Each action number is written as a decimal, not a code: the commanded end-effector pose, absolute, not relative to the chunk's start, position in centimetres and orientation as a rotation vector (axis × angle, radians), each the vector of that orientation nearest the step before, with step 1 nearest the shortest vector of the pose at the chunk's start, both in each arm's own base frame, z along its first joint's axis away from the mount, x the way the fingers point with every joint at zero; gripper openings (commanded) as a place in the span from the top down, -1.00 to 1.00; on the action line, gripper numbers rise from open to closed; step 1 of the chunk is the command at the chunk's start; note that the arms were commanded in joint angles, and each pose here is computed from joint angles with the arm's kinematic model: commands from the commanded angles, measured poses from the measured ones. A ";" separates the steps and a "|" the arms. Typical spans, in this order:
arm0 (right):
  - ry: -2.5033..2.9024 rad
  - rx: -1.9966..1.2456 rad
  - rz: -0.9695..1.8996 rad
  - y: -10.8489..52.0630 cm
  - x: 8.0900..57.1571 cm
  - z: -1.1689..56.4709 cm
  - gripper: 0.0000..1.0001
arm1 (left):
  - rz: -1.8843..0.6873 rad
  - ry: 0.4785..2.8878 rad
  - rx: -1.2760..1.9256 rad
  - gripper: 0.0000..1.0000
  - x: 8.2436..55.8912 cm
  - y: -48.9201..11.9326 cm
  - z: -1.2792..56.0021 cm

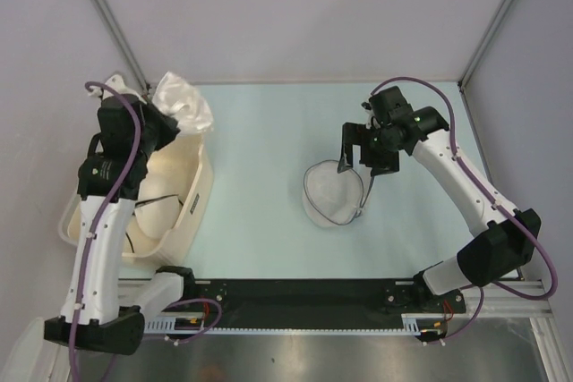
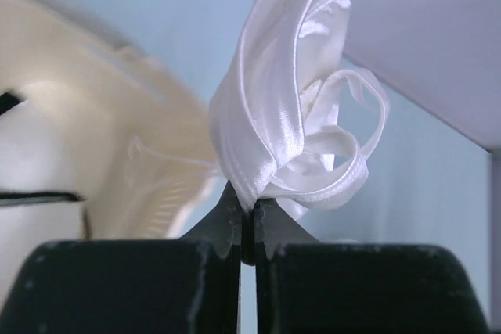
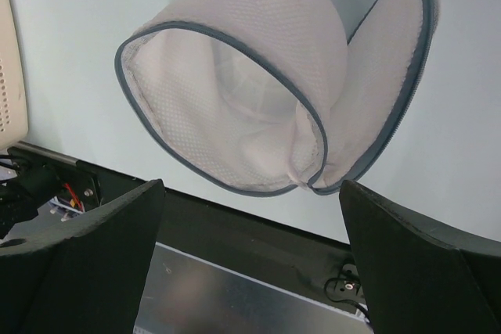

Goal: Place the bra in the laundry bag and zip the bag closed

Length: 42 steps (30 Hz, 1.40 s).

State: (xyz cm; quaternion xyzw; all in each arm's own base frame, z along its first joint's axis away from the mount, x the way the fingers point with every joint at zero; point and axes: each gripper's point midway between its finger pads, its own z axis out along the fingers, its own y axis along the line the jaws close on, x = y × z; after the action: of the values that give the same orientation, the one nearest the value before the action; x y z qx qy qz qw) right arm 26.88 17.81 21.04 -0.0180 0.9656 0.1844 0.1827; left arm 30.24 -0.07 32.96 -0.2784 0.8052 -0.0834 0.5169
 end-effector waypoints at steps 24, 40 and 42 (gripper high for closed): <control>2.328 -0.316 0.964 22.2 21.3 30.2 -0.99 | -1.116 2.042 0.261 1.00 14.6 -20.2 28.5; 2.305 -0.317 1.003 22.7 21.5 31.0 -1.00 | -1.223 1.935 0.285 1.00 12.3 -19.9 30.9; 2.316 -0.315 1.001 22.7 21.4 30.6 -0.99 | -1.209 1.964 0.323 1.00 13.2 -20.8 29.5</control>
State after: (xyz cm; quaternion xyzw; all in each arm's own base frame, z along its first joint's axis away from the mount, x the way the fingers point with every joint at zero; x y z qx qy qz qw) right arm 21.58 22.30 29.63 -0.1106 0.8814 0.3605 0.2843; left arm 12.06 -18.97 32.70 0.1098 0.7542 -0.4806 0.4338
